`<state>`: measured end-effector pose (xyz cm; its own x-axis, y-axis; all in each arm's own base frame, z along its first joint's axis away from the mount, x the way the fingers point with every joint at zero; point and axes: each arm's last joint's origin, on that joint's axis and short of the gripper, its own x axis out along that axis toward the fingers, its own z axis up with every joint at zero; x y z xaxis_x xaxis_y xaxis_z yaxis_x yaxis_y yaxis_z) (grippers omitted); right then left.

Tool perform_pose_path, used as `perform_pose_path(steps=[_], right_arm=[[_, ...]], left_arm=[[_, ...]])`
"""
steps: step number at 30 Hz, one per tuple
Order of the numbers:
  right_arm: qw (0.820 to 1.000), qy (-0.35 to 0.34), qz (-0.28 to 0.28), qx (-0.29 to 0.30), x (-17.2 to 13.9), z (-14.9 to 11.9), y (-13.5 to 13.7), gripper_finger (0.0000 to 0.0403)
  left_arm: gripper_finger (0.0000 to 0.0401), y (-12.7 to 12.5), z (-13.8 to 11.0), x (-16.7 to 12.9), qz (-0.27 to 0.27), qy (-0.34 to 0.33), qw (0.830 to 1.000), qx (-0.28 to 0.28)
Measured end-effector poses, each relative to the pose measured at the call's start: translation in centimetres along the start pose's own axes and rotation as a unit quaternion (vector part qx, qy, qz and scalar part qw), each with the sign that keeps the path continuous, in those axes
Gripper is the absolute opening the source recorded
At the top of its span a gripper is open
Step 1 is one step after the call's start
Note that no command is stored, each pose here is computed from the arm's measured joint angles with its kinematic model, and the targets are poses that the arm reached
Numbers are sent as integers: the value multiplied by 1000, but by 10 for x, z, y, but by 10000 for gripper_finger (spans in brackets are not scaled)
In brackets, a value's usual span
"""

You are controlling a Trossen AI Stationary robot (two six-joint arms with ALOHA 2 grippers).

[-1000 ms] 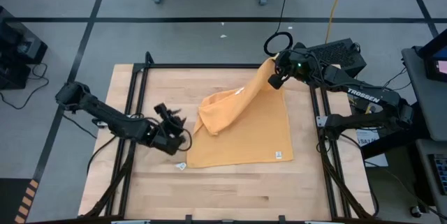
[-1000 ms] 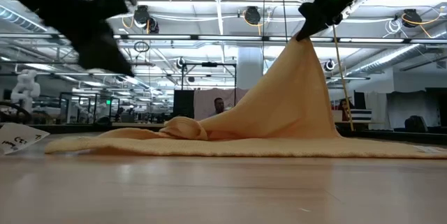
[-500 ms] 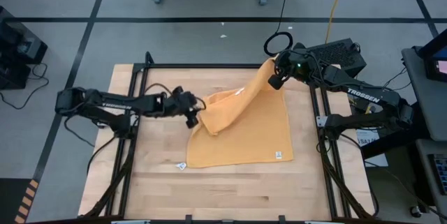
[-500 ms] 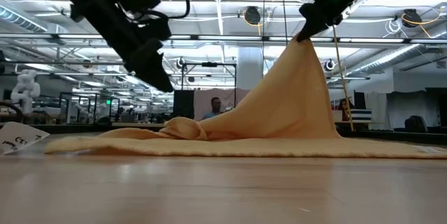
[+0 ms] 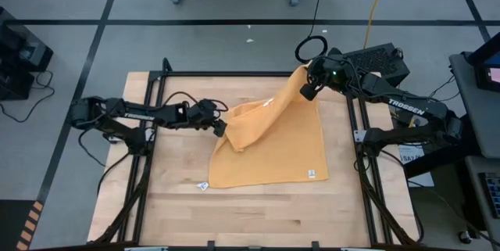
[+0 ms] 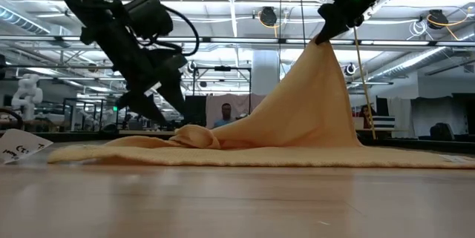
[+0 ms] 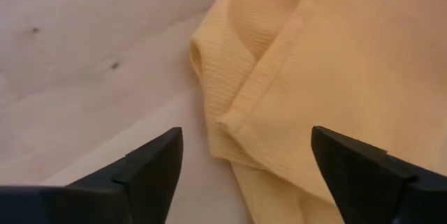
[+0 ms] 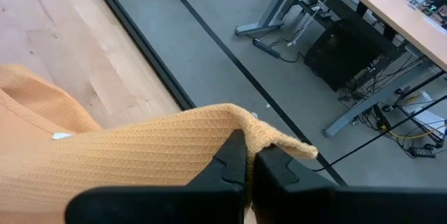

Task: Roll towel
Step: Fold the yellow towel in

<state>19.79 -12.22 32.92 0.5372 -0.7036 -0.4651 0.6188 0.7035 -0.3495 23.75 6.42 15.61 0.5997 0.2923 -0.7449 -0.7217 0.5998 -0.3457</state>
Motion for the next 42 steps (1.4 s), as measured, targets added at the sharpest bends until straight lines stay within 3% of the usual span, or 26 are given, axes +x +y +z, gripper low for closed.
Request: perform_pose_path(steps=[6,15,23,28,42], right_arm=[[1000,0,0,2,0,0,0,0],[1000,0,0,4,0,0,0,0],[1000,-3,-1,4,0,1,0,0],[1000,-3,-1,4,0,1,0,0],[1000,-3,-1,3,0,1,0,0]], left_arm=[[340,0,0,8,2,-7,1000,-15],[340,-4,0,19,-32,-6,999,-17],[324,-4,-2,21,-31,1,999,-13],[263,-2,-5,27,-25,12,1000,13],[30,-2,-3,27,-12,-12,999,28]])
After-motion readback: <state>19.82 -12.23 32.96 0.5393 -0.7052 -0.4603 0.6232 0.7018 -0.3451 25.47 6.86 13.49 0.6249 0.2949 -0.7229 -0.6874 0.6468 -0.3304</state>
